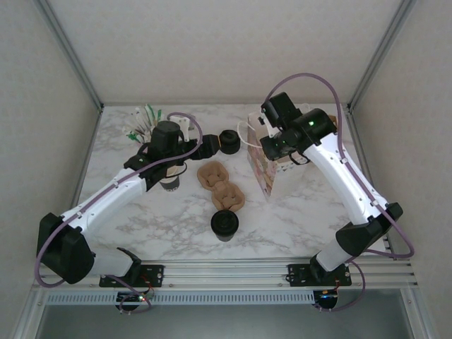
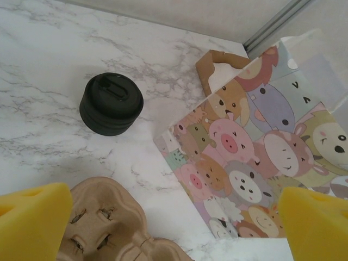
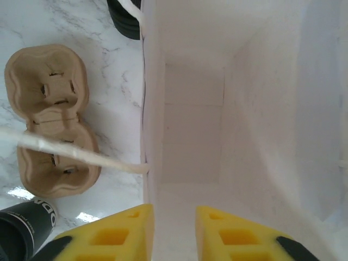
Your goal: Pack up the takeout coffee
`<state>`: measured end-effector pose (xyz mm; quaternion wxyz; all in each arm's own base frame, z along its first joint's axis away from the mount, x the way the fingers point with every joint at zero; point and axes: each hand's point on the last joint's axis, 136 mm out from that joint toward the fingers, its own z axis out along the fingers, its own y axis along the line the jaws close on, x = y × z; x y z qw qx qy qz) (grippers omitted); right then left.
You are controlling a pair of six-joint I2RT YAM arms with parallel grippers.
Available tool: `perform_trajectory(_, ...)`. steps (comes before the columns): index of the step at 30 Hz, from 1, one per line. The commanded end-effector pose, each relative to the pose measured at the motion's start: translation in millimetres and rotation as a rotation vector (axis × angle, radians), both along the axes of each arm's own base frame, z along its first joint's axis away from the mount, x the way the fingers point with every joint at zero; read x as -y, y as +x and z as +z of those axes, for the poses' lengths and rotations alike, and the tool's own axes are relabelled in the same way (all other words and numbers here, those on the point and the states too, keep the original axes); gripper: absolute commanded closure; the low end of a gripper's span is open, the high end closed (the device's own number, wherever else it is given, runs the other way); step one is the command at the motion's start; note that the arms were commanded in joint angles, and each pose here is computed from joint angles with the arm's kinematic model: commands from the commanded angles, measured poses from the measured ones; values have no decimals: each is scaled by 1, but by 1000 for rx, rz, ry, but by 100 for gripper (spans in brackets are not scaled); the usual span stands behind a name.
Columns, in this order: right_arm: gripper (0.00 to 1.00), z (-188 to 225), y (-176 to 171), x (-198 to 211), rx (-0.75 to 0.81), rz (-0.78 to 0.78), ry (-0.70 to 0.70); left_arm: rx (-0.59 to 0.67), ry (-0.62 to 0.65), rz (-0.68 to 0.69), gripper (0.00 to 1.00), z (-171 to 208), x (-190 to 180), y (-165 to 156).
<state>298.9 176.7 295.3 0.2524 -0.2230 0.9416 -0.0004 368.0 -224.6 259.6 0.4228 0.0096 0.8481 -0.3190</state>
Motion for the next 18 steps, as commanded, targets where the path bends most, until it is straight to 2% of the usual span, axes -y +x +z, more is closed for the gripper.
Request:
perform_trajectory(1,72,3,-7,-6,-7,8,45,8,-35,-7,3,3,2,1)
perform_trajectory(6,72,-3,-6,-16,-30,27,79,9,-31,5,3,4,-2,-3)
perform_trajectory(13,73,-12,-5,-9,-37,-8,43,2,-20,15,3,0,-5,-5)
perform_trajectory(16,70,2,-7,-6,0,-20,65,22,-23,25,3,7,-9,-7)
perform_trajectory(18,61,16,-9,-4,33,-28,95,39,-27,36,2,14,-12,-8)
